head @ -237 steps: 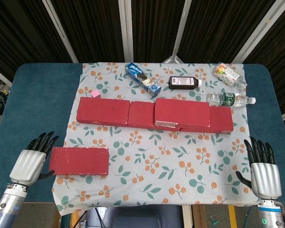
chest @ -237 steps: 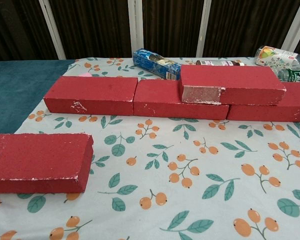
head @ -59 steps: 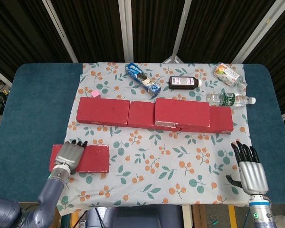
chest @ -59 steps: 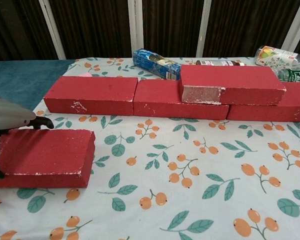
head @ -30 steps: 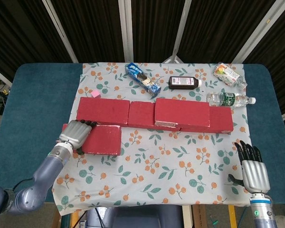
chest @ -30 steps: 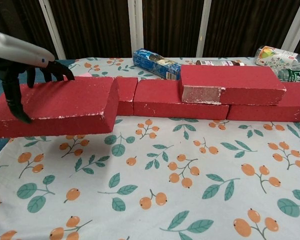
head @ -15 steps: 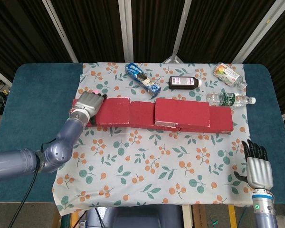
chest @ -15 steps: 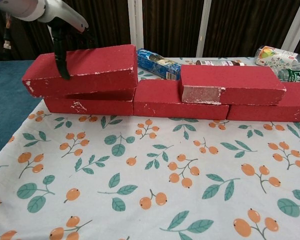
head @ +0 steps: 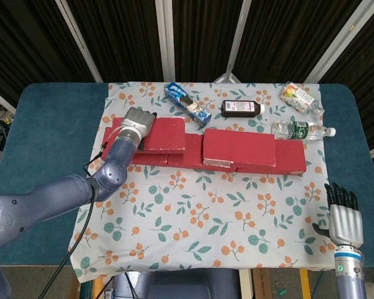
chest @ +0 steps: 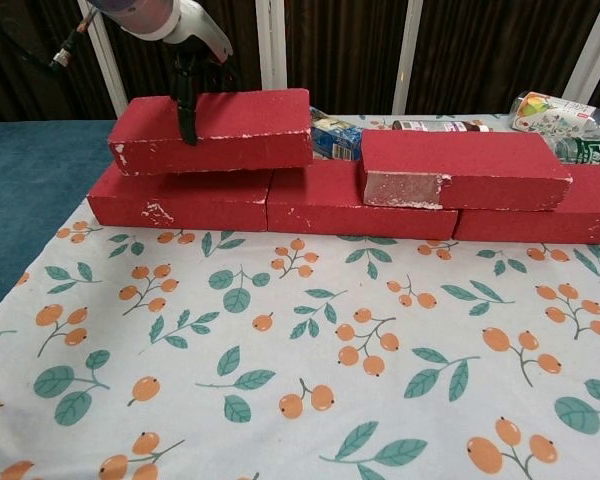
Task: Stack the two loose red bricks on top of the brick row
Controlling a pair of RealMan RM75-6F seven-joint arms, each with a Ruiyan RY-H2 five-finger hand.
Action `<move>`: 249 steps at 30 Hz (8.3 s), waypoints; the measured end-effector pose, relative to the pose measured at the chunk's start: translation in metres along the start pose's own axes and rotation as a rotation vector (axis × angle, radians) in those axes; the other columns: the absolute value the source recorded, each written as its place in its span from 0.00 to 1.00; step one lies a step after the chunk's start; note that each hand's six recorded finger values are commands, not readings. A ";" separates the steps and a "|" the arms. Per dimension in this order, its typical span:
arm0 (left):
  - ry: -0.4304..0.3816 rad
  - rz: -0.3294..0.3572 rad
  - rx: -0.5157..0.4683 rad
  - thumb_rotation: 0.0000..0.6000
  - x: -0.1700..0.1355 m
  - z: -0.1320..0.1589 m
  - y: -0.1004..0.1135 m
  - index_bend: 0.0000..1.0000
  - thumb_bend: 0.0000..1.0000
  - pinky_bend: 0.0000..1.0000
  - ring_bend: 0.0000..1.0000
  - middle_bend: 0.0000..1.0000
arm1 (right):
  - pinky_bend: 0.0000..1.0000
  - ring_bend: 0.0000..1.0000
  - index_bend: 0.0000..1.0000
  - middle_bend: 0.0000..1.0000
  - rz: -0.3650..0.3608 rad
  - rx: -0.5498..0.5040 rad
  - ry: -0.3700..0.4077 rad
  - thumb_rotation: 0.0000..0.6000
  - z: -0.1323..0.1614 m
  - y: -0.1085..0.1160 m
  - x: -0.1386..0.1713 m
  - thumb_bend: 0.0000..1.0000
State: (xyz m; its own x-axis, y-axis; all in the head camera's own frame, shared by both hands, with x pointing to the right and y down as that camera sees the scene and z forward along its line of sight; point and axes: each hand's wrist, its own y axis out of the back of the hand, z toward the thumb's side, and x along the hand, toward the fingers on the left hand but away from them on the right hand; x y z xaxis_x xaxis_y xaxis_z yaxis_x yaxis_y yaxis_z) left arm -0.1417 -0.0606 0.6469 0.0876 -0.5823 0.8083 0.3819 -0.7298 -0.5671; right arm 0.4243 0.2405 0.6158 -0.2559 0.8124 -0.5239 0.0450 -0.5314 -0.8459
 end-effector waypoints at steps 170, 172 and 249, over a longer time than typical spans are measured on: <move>0.151 -0.023 -0.011 1.00 -0.025 0.012 0.035 0.04 0.00 0.14 0.00 0.05 | 0.00 0.00 0.00 0.00 0.031 -0.002 -0.046 1.00 -0.012 -0.005 -0.008 0.20; 0.169 -0.023 -0.030 1.00 -0.027 -0.005 0.029 0.06 0.00 0.14 0.00 0.07 | 0.00 0.00 0.00 0.00 0.031 -0.003 -0.042 1.00 -0.011 -0.005 -0.008 0.20; 0.072 -0.159 0.021 1.00 -0.021 -0.034 -0.067 0.22 0.00 0.13 0.00 0.12 | 0.00 0.00 0.00 0.00 0.023 -0.021 -0.047 1.00 -0.011 -0.003 -0.007 0.20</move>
State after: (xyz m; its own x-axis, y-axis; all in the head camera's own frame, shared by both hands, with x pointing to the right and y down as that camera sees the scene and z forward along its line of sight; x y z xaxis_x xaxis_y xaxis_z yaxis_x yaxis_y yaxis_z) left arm -0.2006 -0.0120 0.6622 -0.0409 -0.4846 0.8738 0.4052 -0.8074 -0.4289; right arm 0.4367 0.2390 0.6206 -0.2994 0.7877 -0.5384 0.0712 -0.5442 -0.8359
